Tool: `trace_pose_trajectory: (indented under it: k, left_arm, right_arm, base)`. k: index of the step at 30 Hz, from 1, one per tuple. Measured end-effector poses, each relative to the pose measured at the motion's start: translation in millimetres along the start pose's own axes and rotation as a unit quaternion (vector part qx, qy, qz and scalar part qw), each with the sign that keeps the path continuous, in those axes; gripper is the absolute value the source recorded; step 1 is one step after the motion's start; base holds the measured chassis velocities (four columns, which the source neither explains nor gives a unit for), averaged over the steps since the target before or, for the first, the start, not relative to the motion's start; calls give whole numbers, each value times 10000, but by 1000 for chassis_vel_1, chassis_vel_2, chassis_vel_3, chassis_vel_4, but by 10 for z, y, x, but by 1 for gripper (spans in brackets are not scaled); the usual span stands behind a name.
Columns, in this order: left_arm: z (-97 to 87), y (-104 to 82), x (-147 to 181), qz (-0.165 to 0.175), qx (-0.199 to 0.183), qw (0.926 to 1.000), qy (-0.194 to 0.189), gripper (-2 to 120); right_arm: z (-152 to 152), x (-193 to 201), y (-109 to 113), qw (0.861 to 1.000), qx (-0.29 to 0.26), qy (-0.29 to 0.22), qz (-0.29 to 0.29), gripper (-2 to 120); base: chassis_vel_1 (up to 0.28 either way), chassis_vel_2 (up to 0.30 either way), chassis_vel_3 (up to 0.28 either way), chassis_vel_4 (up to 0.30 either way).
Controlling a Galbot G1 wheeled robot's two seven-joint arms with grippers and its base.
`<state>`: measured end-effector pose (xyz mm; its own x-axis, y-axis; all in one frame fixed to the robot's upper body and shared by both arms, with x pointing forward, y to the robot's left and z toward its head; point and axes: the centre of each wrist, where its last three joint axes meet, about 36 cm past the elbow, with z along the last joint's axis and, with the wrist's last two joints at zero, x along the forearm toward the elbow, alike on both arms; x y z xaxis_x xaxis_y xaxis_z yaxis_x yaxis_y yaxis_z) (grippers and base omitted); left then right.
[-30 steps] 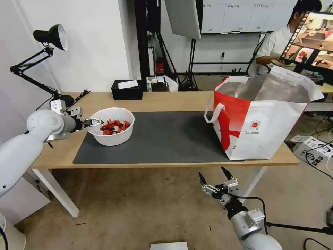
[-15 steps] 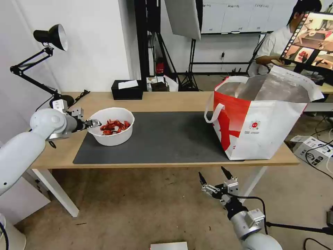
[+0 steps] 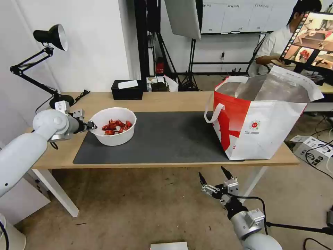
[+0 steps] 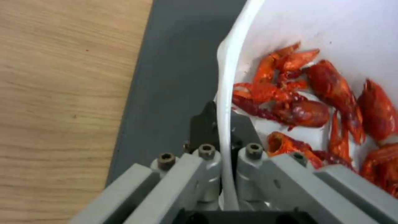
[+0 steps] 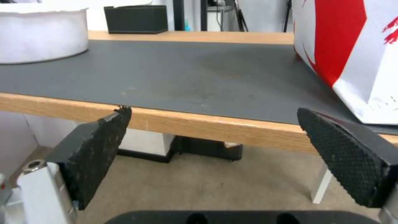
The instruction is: Pick up the trash from the table and place it into the takeout bag.
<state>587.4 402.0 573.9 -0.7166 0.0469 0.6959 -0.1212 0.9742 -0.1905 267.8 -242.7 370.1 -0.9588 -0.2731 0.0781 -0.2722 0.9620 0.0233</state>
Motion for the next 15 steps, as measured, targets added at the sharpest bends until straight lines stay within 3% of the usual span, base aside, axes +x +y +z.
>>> trace_pose_trajectory:
  k: [8, 15]
  left_arm:
    - [27, -9, 59, 135, 75, 9999, -21, 0]
    - [23, -175, 149, 698, 153, 9964, -447, 0]
  right_arm:
    - [0, 0, 0, 10000, 0, 0, 0, 100]
    - [0, 0, 0, 10000, 0, 0, 0, 100]
  base:
    - [0, 0, 0, 0]
    - [0, 0, 0, 0]
